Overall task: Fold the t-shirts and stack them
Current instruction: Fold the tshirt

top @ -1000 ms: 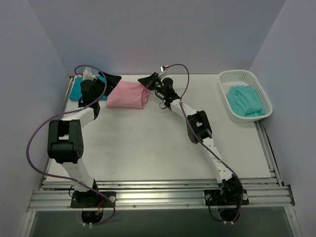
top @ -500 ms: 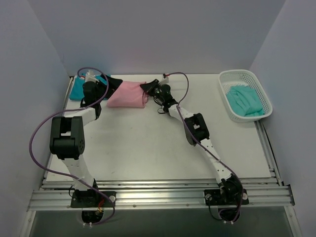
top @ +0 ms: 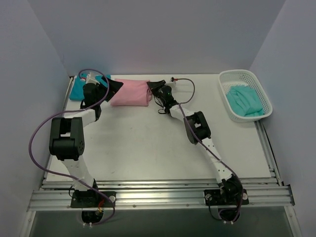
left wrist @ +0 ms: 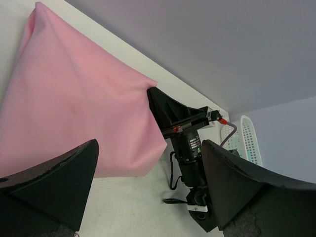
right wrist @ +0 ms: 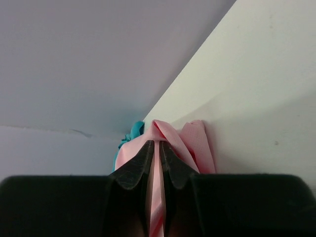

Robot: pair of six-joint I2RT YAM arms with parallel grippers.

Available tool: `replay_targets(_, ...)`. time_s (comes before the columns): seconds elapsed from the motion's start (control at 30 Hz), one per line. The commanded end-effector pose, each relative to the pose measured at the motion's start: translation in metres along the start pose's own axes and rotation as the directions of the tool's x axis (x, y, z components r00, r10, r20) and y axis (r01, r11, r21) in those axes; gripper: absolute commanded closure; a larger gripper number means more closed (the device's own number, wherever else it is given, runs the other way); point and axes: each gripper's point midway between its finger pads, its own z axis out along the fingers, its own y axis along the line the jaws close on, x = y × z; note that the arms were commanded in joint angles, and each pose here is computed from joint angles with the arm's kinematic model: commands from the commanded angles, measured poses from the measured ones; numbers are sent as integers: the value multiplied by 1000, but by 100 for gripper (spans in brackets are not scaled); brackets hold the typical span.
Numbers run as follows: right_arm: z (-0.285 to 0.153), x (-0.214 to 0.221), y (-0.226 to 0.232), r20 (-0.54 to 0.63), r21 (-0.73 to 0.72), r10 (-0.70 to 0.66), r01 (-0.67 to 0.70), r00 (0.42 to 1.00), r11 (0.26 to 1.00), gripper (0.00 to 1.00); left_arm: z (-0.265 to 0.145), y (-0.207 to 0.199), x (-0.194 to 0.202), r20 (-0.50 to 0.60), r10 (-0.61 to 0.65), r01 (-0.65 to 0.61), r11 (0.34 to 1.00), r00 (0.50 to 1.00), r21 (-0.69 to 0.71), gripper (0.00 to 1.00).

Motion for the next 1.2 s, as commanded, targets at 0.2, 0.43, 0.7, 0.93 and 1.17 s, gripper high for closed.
replay_targets(0.2,-45,-60,-34,192,288,-75,17,979,957,73,-25,-39,-11,41,70,-71,997,997,38,6)
replay_targets(0.43,-106,-107,61,270,219,-211,154,939,964,13,3,-81,28,3,205,-204,977,979,60,6)
replay_targets(0.7,-216,-138,114,340,193,-227,168,913,967,16,55,-59,99,-97,163,-157,985,982,65,6)
replay_targets(0.93,-277,-148,124,358,217,-257,187,898,958,19,85,-12,130,-102,57,-58,998,993,-5,5)
replay_targets(1.17,-302,-159,126,367,268,-311,220,876,938,20,105,-12,154,-135,7,-3,999,991,32,4)
